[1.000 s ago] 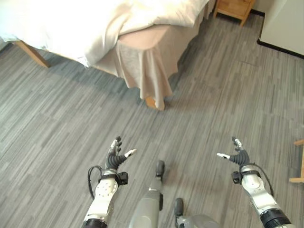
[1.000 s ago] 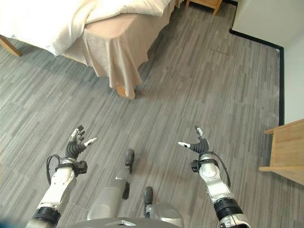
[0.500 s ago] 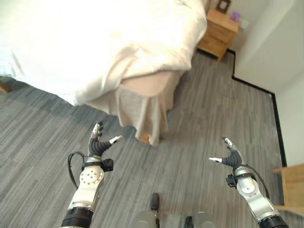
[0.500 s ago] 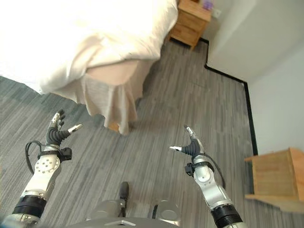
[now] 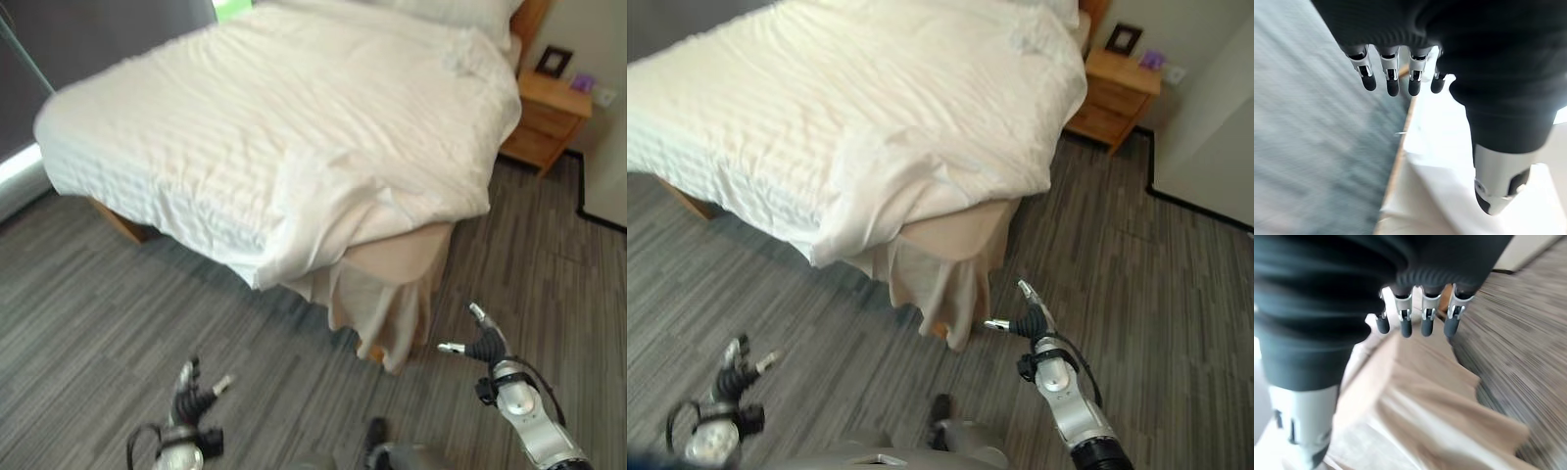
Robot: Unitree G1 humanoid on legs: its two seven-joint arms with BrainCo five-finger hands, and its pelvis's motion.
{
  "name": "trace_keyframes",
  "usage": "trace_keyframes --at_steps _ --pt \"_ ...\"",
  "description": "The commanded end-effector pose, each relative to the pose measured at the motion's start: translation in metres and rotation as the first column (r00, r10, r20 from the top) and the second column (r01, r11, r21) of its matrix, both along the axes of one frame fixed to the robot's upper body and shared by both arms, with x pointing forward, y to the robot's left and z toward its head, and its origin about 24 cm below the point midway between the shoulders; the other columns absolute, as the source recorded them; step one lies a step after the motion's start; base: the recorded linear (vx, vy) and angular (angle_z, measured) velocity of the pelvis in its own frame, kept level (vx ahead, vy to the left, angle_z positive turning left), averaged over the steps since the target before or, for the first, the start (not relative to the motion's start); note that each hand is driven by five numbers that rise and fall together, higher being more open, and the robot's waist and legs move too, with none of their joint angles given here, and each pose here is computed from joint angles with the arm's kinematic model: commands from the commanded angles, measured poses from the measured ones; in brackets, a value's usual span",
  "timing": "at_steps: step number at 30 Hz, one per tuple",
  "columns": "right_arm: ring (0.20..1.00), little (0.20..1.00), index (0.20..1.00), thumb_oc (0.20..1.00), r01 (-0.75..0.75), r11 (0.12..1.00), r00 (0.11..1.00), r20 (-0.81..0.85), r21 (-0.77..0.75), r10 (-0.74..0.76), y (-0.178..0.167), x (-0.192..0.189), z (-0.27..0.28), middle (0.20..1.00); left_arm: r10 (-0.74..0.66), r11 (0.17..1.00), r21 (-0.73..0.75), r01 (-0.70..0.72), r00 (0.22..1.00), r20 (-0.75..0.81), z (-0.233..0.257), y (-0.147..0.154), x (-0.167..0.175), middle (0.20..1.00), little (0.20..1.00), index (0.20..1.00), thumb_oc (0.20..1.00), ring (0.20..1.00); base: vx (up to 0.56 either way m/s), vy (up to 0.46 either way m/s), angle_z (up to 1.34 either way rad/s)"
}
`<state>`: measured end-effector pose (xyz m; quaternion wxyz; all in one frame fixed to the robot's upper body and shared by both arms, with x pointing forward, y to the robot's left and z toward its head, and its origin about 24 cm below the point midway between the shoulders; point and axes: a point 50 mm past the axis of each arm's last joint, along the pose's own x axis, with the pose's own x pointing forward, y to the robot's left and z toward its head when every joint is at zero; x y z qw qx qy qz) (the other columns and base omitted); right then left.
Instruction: Making the bed.
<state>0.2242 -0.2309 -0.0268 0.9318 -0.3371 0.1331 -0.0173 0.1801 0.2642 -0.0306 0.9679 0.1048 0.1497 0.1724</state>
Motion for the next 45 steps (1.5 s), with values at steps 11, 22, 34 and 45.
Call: trace_keyframes --at_steps 11,22,34,45 --pt "1.0 1.0 1.0 1.0 -0.015 0.998 0.984 0.175 -0.067 0.026 -0.011 0.023 0.04 1.0 -0.156 0.987 0.068 0.144 0.958 0.239 0.05 -0.009 0.03 1.0 1.0 1.0 1.0 1.0 0.21 0.125 -0.33" --pt "1.0 1.0 1.0 1.0 0.131 0.943 0.888 0.459 -0.305 0.024 -0.033 0.027 0.108 1.0 -0.203 0.968 0.198 0.154 0.944 0.261 0.07 0.001 0.034 1.0 1.0 1.0 1.0 1.0 0.15 0.197 -0.24" --pt "1.0 1.0 1.0 1.0 -0.093 0.908 0.731 0.591 -0.409 0.341 0.059 0.095 0.169 1.0 -0.155 0.987 0.071 0.141 0.954 0.255 0.055 -0.005 0.023 1.0 1.0 1.0 1.0 1.0 0.08 -0.01 -0.13" --pt "1.0 1.0 1.0 1.0 -0.159 0.832 0.818 0.401 -0.532 0.412 0.082 0.151 0.167 1.0 -0.114 0.993 0.038 0.108 0.972 0.207 0.044 0.008 0.009 1.0 1.0 1.0 1.0 1.0 0.07 -0.02 0.27"
